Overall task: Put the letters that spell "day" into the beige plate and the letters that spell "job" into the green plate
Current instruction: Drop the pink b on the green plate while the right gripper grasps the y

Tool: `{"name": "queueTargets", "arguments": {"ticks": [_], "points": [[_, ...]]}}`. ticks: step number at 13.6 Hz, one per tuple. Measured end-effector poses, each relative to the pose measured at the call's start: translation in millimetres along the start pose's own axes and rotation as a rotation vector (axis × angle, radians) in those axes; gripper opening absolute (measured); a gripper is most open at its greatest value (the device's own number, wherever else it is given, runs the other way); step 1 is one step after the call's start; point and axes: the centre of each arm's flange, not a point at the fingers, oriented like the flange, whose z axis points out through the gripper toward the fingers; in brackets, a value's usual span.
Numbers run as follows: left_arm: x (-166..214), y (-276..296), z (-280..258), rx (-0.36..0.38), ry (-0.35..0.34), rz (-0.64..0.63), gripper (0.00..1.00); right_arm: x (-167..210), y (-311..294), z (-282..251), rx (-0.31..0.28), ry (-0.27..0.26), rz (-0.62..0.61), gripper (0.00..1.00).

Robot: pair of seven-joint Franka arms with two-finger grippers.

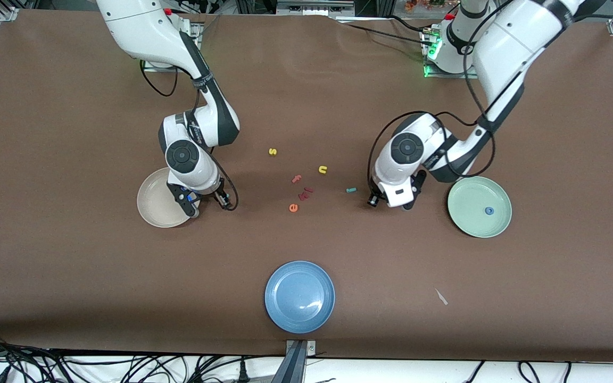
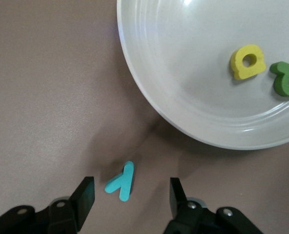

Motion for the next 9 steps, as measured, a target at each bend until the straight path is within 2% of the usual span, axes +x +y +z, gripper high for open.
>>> {"name": "queueTargets", "arguments": {"ticks": [2, 6, 9], "points": [[51.3, -10.2, -30.3, 0.039, -0.019, 0.072, 0.26, -0.1, -0.6, -0.3, 0.006, 0.002, 0.000, 0.70], [186.5, -47.1, -55.3, 0.042, -0.057, 0.214, 0.26, 0.2, -2.4, 5.9, 0.030, 0.016, -0.001, 0.68], [249.3, -73.7, -36.2, 0.085, -0.013, 0.333, 0.26, -3.1, -3.3, 15.4, 0.035, 0.023, -0.006, 0.66]]}}
